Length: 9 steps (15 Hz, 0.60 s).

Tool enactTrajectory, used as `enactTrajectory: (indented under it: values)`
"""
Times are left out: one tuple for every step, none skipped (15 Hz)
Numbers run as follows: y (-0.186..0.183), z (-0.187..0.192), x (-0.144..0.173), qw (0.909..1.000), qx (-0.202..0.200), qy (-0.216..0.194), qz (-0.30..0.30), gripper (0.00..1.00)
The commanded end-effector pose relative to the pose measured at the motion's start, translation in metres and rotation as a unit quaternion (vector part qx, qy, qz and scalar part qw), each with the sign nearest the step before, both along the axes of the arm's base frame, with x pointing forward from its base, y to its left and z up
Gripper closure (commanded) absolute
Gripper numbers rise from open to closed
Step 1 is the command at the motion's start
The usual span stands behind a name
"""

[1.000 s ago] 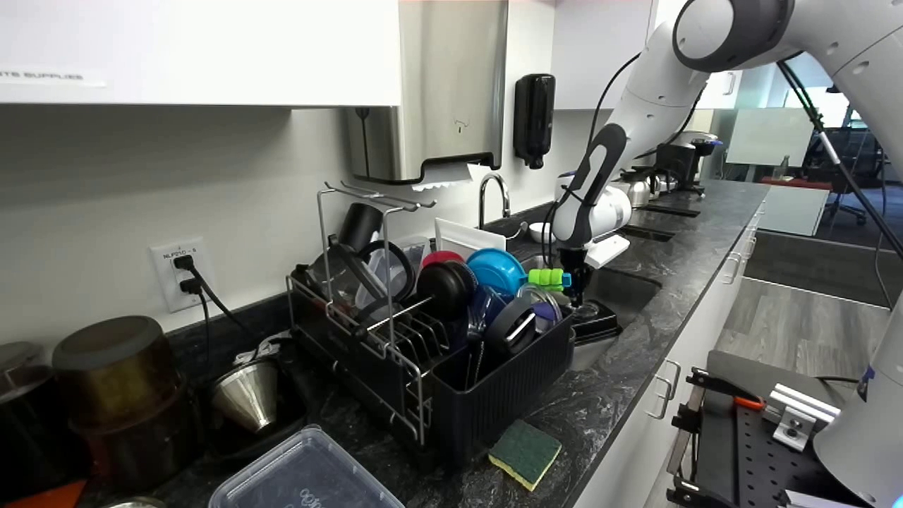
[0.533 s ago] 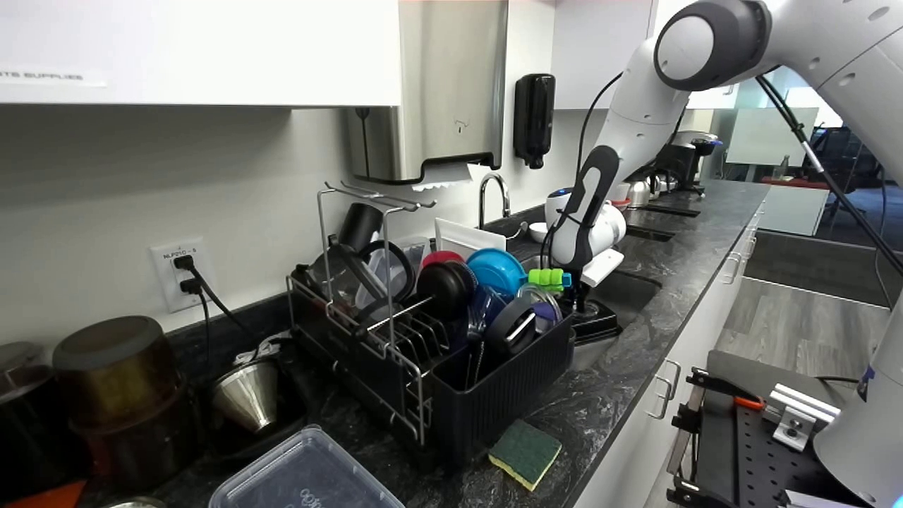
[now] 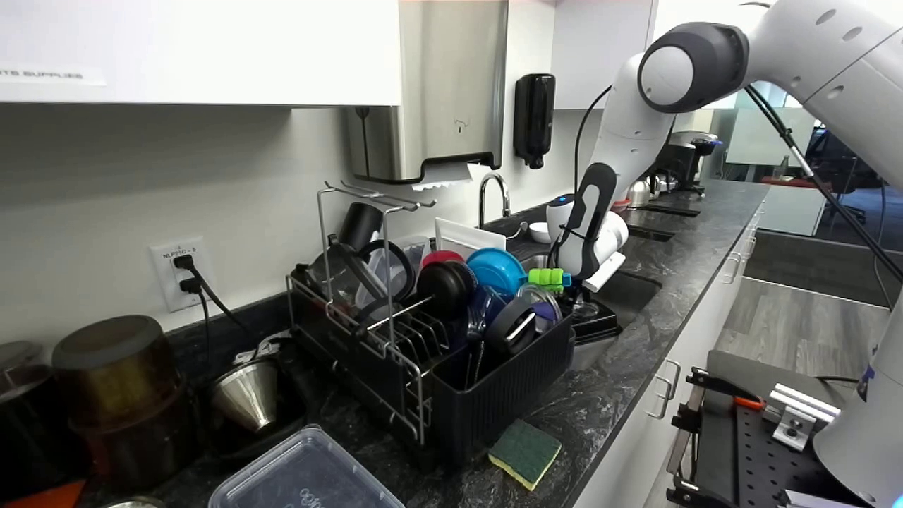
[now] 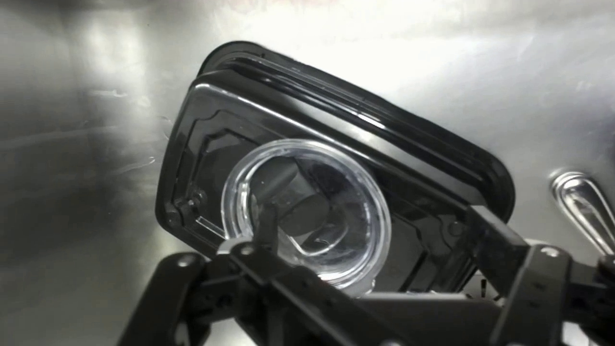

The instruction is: Cover the mug in the sink with a lid

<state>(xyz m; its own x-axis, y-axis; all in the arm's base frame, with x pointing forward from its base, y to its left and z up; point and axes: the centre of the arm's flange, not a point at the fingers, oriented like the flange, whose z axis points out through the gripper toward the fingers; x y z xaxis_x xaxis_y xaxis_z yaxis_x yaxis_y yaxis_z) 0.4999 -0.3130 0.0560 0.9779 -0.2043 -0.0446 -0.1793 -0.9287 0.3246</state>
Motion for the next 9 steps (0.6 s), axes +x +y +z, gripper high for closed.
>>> enactTrajectory:
  values:
    - [-0.0002, -0.0064, 0.001, 0.9996, -0.028, 0.0, 0.004, 0.33]
    - [-0.0006, -0.0077, 0.0006, 0.9995, -0.03, 0.001, 0.003, 0.4]
    - [-0.0004, -0.0088, 0.0009, 0.9995, -0.032, 0.002, 0.003, 0.48]
    - [-0.0002, -0.0096, 0.0011, 0.9994, -0.034, 0.004, 0.003, 0.55]
    - [-0.0001, -0.0105, 0.0012, 0.9994, -0.036, 0.005, 0.003, 0.62]
    - [0.0002, -0.0113, 0.0019, 0.9993, -0.037, 0.005, 0.003, 0.69]
    - [0.0004, -0.0107, 0.0025, 0.9992, -0.038, 0.005, 0.004, 0.76]
    - [0.0006, -0.0104, 0.0031, 0.9992, -0.039, 0.005, 0.003, 0.82]
    - [0.0005, -0.0106, 0.0033, 0.9992, -0.04, 0.006, 0.003, 0.9]
